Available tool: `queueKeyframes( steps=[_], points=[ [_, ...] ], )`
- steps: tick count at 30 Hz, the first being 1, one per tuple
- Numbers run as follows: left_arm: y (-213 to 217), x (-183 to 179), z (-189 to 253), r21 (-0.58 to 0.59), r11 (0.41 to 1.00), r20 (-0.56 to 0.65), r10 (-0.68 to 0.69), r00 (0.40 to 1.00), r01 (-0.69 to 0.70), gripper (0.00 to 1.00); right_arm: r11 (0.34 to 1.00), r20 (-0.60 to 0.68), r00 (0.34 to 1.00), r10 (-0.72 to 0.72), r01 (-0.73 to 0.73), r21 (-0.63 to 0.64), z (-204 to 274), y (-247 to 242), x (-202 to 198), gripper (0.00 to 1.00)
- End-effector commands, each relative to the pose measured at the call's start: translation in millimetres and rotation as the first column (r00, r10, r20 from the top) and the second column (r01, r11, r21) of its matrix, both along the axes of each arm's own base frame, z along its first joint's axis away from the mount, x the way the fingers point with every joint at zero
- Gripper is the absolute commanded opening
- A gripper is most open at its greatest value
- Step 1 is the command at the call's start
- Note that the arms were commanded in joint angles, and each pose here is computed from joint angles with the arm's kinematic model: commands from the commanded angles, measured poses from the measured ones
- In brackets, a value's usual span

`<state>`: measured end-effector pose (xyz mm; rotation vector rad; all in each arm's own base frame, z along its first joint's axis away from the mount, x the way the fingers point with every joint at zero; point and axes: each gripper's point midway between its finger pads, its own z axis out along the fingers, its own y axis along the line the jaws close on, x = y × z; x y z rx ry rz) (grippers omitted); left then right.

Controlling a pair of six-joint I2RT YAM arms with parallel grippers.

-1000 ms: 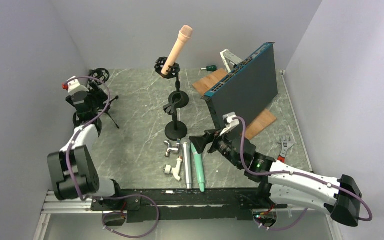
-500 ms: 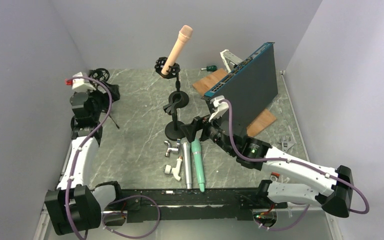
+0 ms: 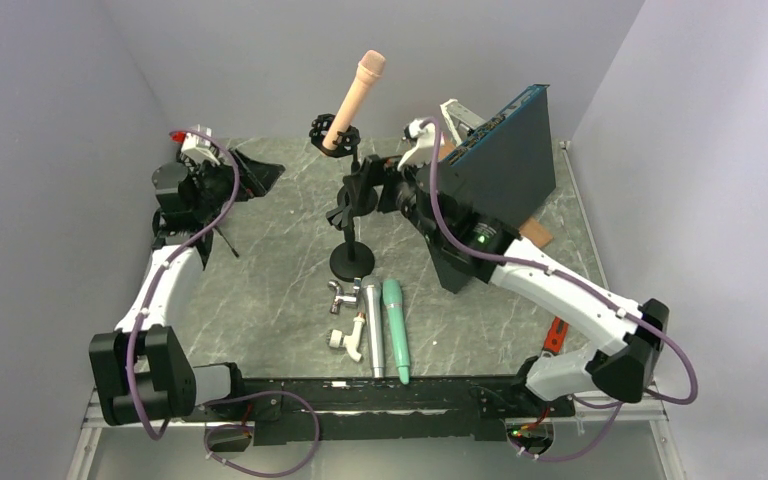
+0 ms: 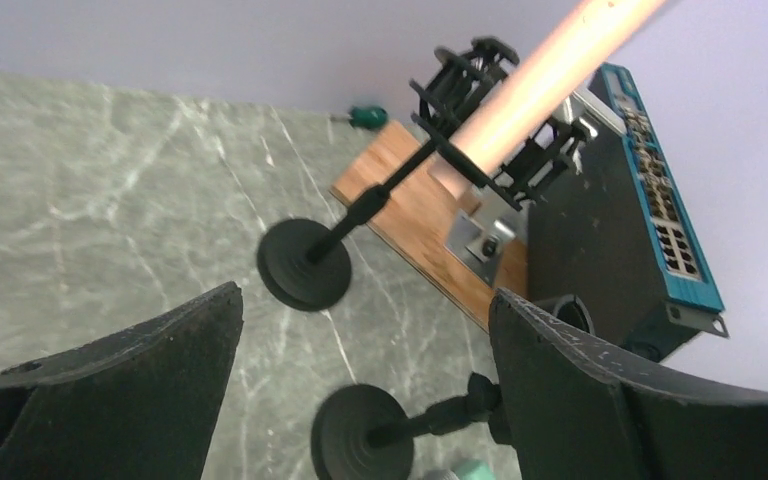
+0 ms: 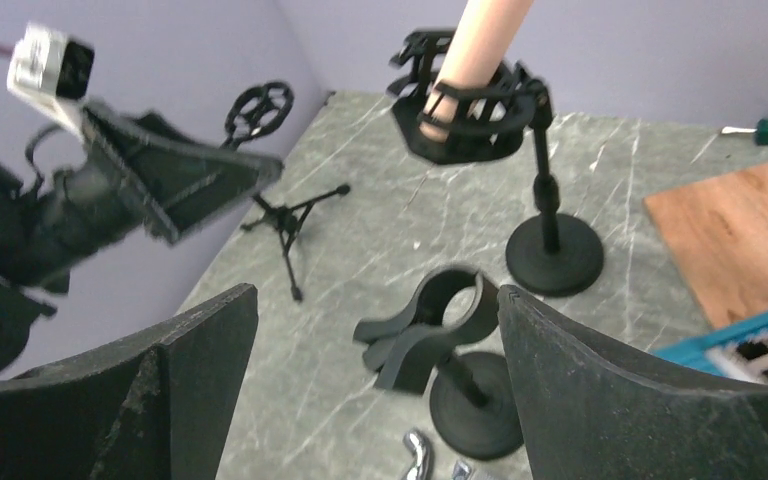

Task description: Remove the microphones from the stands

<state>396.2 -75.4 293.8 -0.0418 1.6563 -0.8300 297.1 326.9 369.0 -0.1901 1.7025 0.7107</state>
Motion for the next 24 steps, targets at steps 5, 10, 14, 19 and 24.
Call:
queueKeyframes(
  steps=[5,10,14,19,24],
  points=[
    [-37.7,-13.5,23.1,-0.037,0.981,0.048,-0.187,0.981,0.189,0.99,0.99,0.022,0.996,-0.083,0.08,0.115,46.5,-8.9,71.1,0.89],
    [-42.7,-9.8,13.9,-0.067,0.976,0.016,-0.209,0.978,0.209,0.99,0.986,0.012,0.995,-0.094,0.092,0.141,48.0,-4.0,117.5,0.87],
    [-44.5,-9.8,12.7,-0.081,0.972,0.013,-0.222,0.975,0.223,0.99,0.975,0.004,0.995,-0.095,0.092,0.2,44.3,0.2,148.4,0.84],
    [-43.8,-9.5,12.7,-0.08,0.972,0.008,-0.22,0.975,0.22,0.99,0.961,0.005,0.998,-0.058,0.054,0.27,40.2,19.0,175.4,0.74],
    [-36.2,-11.1,15.0,-0.03,0.986,0.007,-0.166,0.986,0.166,0.98,0.957,-0.013,0.999,-0.049,0.051,0.285,25.8,38.5,200.6,0.73]
  ],
)
